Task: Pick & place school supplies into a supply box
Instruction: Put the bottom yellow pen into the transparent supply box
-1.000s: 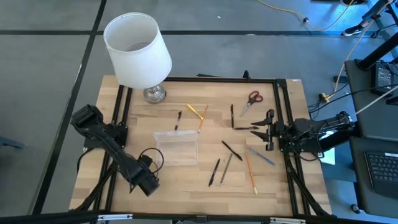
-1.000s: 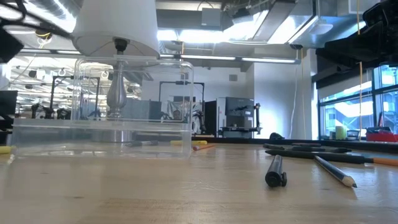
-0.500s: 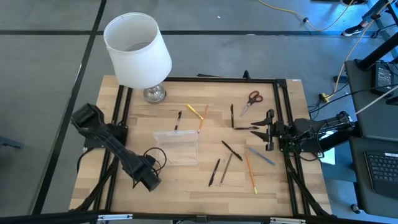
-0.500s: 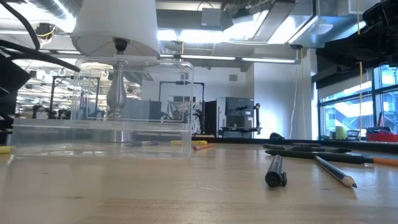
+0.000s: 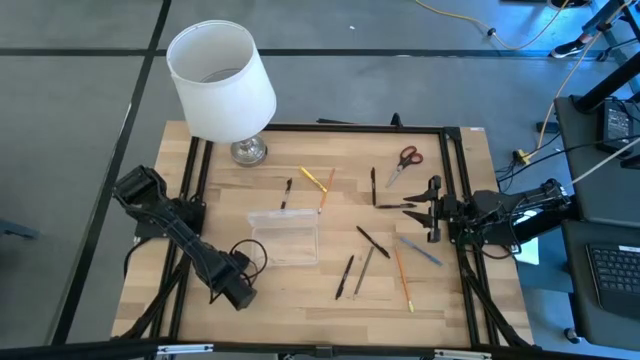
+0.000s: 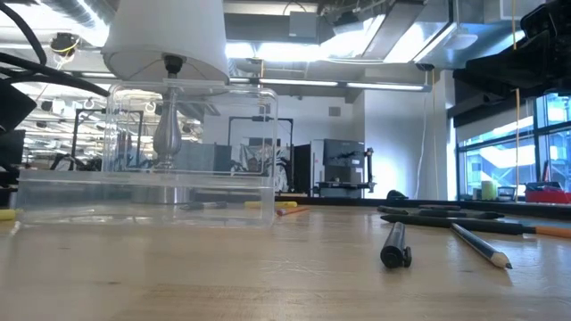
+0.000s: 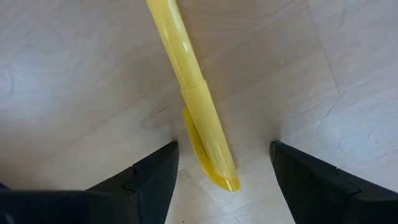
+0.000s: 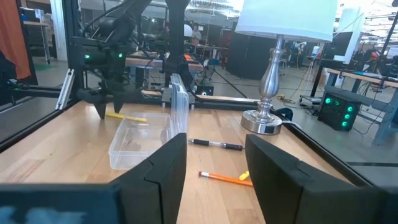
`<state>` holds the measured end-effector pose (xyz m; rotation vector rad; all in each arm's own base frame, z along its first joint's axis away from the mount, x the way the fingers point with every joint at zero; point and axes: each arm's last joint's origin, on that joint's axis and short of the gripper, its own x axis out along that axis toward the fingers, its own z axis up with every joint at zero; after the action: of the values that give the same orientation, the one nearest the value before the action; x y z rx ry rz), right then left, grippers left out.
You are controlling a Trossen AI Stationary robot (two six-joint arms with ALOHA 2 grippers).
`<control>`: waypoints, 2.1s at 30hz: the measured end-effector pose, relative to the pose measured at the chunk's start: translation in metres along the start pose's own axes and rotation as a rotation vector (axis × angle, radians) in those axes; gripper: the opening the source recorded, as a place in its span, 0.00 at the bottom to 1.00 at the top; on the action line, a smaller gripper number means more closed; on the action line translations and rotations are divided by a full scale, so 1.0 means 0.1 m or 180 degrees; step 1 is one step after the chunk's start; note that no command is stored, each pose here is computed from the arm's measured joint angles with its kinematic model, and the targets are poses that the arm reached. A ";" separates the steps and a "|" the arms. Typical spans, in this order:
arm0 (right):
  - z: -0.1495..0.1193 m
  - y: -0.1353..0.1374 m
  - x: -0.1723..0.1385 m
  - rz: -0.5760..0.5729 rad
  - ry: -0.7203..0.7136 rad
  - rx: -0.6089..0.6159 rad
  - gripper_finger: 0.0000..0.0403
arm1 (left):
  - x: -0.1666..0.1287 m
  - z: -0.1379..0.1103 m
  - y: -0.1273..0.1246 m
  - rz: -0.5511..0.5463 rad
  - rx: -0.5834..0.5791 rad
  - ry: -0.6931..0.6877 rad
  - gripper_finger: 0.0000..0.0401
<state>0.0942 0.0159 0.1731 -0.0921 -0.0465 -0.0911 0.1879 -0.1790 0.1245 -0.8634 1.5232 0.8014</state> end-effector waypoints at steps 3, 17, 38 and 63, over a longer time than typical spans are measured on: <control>0.00 0.00 0.00 -0.0001 -0.0001 0.0002 0.42 | 0.00 0.00 0.00 -0.0001 -0.0005 -0.0014 0.59; 0.00 0.00 0.00 0.0000 0.0000 0.0007 0.42 | 0.00 0.00 -0.01 -0.0013 0.0303 0.0003 0.36; 0.00 0.00 0.00 0.0000 -0.0001 0.0004 0.42 | -0.08 -0.04 0.11 0.0095 0.0165 0.0012 0.13; 0.00 0.00 0.00 0.0000 -0.0001 0.0004 0.42 | -0.47 -0.20 0.27 -0.0406 0.0798 0.0039 0.12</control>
<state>0.0942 0.0159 0.1732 -0.0910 -0.0468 -0.0911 0.1577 -0.1787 0.1739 -0.7706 1.5247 0.5006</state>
